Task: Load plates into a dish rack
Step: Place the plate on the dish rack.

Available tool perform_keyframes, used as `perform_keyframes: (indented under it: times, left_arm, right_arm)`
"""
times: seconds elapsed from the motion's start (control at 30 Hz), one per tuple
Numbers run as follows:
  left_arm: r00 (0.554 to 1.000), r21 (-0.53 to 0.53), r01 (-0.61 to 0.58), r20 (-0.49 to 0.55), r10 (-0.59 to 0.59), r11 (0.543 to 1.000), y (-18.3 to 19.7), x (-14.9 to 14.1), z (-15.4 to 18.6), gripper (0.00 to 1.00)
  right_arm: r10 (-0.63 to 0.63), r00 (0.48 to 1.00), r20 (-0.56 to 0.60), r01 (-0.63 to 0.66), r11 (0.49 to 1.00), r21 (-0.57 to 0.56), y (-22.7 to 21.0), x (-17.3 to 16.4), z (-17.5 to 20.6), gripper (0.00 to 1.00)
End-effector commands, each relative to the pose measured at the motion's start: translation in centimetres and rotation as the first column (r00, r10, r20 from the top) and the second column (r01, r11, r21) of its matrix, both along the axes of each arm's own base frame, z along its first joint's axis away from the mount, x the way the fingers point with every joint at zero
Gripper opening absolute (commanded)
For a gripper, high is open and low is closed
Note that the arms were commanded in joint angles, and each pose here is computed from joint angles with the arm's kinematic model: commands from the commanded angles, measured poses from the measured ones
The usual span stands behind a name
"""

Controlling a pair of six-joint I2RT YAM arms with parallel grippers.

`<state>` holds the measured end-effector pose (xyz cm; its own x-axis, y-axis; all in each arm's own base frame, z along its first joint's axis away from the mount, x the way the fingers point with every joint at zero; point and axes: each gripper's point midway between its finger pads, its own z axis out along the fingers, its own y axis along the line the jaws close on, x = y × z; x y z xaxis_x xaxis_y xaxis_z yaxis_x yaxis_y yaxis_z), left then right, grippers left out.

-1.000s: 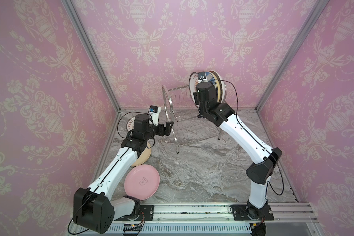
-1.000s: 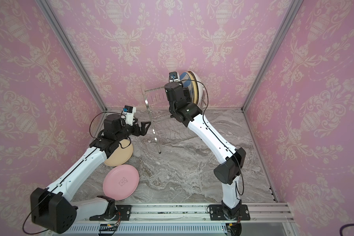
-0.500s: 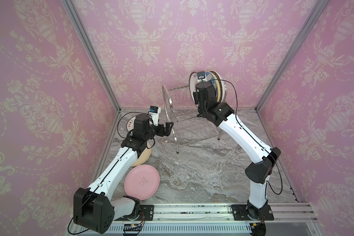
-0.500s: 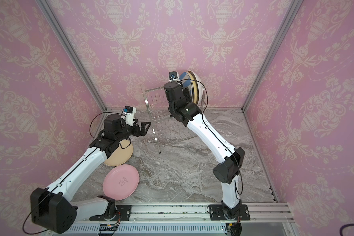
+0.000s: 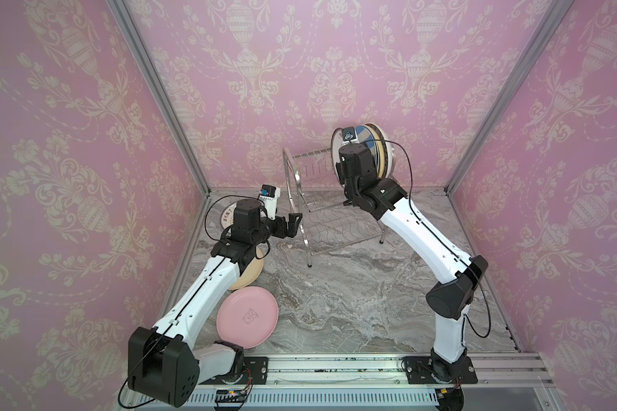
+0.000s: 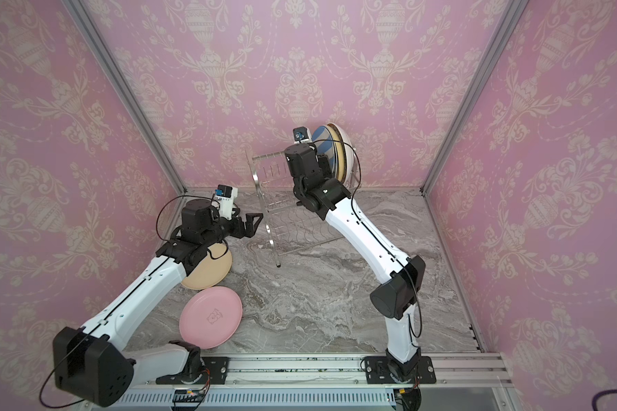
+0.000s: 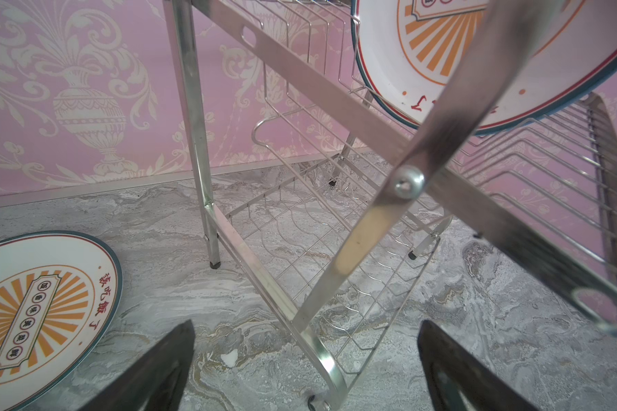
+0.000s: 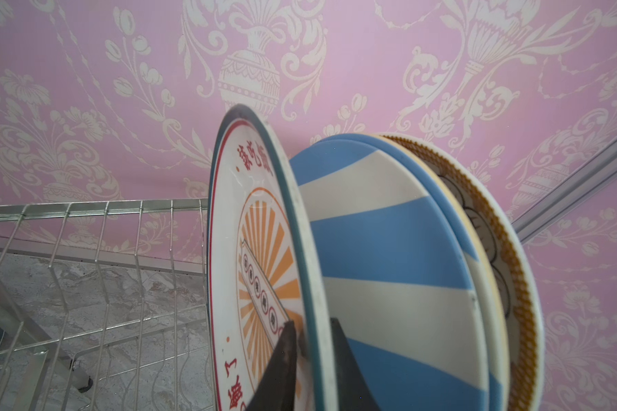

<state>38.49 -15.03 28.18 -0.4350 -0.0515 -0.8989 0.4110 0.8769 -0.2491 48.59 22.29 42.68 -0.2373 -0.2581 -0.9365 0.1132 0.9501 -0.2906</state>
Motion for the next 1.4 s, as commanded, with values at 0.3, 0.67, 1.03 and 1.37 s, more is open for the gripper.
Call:
perform_keyframes:
  times: [0.3,0.67,1.03,1.37]
  left_arm:
    - [0.999,-0.006,0.020,0.035,-0.020,1.000,0.0,-0.1,1.5,0.99]
    - [0.999,-0.013,0.017,0.042,-0.016,1.000,0.0,-0.3,1.8,0.99]
    - [0.999,-0.018,0.015,0.046,-0.014,1.000,0.1,-0.6,1.9,0.99]
    - [0.999,-0.022,0.006,0.047,-0.005,1.000,0.3,-0.6,2.0,0.99]
  right_arm:
    - [-0.020,1.000,0.023,0.021,0.999,-0.037,-0.7,-1.0,1.3,0.20]
    - [-0.025,0.997,0.069,0.028,0.998,-0.050,-1.7,-2.0,4.0,0.26]
    - [-0.028,0.995,0.098,0.035,0.997,-0.065,-2.2,-3.1,5.9,0.33]
    - [-0.046,0.987,0.153,0.060,0.994,-0.088,-3.1,-5.1,8.7,0.39]
